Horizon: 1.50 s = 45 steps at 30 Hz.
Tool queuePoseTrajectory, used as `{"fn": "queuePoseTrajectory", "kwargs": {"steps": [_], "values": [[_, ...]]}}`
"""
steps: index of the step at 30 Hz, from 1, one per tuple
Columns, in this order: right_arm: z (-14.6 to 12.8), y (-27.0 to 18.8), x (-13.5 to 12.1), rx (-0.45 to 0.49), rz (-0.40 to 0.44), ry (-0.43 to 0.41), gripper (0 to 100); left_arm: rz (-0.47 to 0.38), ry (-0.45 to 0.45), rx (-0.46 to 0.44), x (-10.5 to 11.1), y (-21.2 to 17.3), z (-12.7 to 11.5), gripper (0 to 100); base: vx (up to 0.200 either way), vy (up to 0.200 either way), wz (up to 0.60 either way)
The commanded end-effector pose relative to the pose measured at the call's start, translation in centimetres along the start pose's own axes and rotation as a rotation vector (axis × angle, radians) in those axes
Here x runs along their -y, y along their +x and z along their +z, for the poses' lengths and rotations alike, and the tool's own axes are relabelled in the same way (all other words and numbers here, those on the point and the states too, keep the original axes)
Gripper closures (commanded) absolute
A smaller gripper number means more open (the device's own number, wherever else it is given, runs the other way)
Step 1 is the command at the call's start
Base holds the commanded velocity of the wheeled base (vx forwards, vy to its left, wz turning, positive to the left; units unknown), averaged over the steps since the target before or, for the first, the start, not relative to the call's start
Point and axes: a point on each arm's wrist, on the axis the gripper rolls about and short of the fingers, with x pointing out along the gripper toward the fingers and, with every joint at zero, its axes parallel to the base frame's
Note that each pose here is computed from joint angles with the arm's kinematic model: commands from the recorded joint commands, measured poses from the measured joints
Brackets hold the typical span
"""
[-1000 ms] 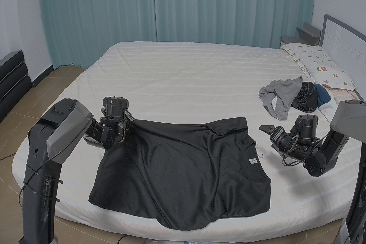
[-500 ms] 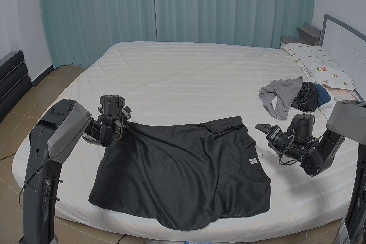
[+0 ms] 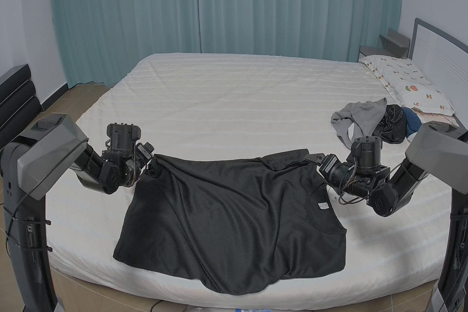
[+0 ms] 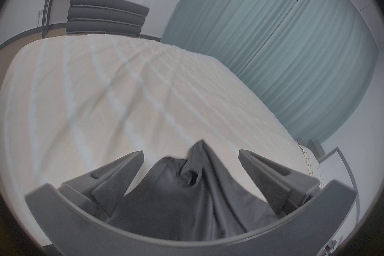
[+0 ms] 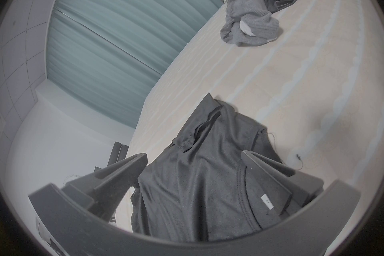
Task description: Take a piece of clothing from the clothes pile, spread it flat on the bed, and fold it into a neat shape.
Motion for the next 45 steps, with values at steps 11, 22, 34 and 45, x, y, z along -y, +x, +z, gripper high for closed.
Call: {"fn": "queuePoseTrajectory", "kwargs": {"steps": [11,22,34,45], "values": [[-1.1,0.2,-0.1,-0.017,0.008,-0.011,0,-0.110,-0.259,-0.163,-1.9,-6.8,0.6,0,0.000,0.018,0.00],[-1.3,0.5,0.1,-0.022,0.004,-0.011,0,-0.097,-0.275,-0.186,-2.9,-6.4,0.8,0,0.000,0.145,0.00],[-1.5,0.7,0.0,-0.026,0.008,-0.014,0,-0.104,-0.355,-0.219,-3.4,-5.9,0.8,0,0.000,0.000,0.00],[-2.0,2.9,0.2,-0.043,0.000,-0.018,0,-0.104,-0.352,-0.238,-3.9,-6.1,0.5,0,0.109,0.000,0.00]]}}
